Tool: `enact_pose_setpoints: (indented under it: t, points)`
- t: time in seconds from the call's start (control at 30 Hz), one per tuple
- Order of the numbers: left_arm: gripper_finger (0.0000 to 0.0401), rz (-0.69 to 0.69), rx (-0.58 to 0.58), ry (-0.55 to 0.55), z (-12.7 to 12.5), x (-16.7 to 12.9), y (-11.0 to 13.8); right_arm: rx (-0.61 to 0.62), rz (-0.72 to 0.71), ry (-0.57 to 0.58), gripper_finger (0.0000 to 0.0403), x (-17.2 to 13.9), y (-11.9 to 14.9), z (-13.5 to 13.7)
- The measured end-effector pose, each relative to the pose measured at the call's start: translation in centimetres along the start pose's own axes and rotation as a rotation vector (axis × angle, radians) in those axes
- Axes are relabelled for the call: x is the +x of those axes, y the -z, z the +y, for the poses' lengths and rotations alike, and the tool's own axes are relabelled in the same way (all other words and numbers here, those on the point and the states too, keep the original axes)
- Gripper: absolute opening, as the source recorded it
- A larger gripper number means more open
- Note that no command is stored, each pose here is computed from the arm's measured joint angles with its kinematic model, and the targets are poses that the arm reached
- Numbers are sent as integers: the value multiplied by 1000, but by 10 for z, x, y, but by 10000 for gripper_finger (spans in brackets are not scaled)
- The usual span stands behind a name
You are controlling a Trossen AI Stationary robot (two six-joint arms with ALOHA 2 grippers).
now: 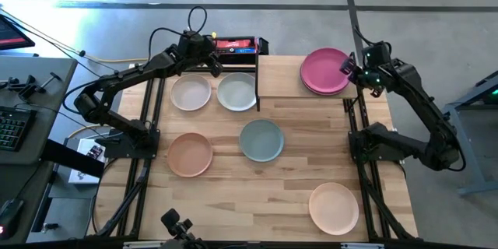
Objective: Place and stack plates onto a shelf
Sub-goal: Stack the pink plate on top of the light brown plate on the shelf
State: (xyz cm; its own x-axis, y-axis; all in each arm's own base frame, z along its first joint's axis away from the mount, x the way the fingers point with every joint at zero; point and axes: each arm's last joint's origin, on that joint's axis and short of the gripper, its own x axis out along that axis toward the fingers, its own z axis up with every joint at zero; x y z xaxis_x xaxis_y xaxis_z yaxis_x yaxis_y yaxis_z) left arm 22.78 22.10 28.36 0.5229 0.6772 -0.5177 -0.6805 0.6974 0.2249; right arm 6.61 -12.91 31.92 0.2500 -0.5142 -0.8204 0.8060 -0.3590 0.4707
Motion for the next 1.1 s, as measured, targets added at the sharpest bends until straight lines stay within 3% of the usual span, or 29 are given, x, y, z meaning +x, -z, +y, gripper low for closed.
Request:
enact_pose_setpoints:
  t: [0.53,0.8,1.1]
  points:
    - [115,0,0,0,0,0,0,9,-28,23,1,1,-1,0]
    - [115,0,0,0,0,0,0,30,64,22,1,11,-1,5]
    - [115,1,0,-1,0,0,0,63,62,15,1,11,-2,5]
